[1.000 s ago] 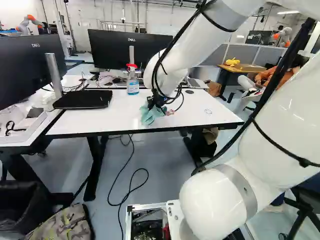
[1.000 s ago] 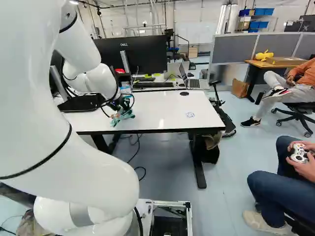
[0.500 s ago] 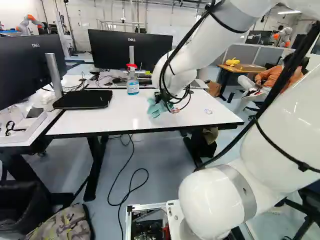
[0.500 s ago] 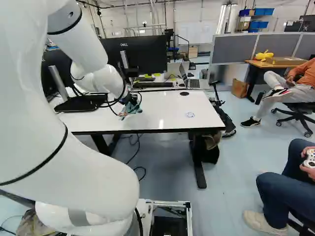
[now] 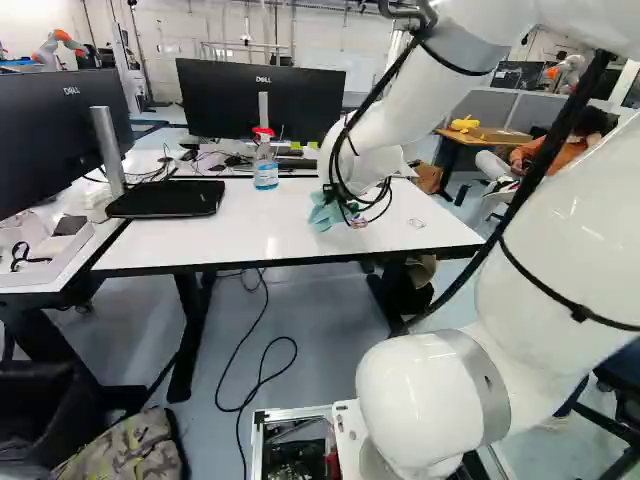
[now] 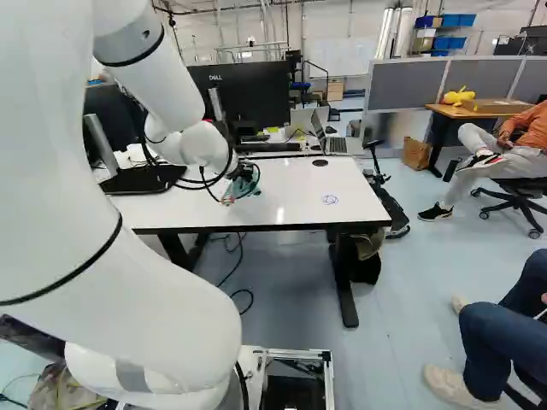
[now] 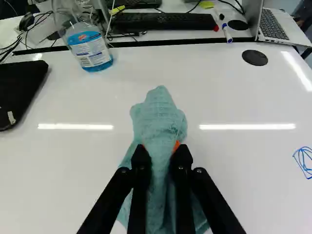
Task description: Clean the table with the green towel
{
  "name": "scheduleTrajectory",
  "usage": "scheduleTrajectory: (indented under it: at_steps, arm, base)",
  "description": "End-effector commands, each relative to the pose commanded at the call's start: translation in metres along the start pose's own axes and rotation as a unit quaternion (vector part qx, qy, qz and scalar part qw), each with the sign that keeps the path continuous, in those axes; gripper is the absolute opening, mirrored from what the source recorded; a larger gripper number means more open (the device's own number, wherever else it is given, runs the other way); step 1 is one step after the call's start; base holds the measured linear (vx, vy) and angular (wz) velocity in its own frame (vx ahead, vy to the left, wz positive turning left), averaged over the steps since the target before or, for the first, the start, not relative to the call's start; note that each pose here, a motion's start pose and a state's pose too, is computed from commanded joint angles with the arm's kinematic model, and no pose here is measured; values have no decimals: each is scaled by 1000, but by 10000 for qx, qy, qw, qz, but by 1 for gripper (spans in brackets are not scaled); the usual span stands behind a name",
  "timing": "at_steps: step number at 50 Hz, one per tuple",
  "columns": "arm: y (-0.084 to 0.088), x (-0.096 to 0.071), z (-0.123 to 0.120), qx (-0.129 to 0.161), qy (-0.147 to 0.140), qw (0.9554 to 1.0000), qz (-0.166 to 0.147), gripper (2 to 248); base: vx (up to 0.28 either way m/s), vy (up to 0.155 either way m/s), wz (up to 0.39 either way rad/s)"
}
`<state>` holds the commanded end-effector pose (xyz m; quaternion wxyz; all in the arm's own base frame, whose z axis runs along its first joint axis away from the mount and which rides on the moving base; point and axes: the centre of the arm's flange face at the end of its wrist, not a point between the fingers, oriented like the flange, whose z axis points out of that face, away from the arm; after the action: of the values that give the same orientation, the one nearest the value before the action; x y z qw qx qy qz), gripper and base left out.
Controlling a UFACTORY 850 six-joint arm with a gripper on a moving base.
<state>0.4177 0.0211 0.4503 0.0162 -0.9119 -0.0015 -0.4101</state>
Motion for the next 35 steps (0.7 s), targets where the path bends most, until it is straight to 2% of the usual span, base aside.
scheduleTrajectory:
  at_steps: [6,35]
  arm:
    - [9,-2,5,-87,66,9999,72,57]
    - [53,-2,-5,-495,474,9969,396,57]
  base:
    - [0,0,0]
    - [0,0,0]
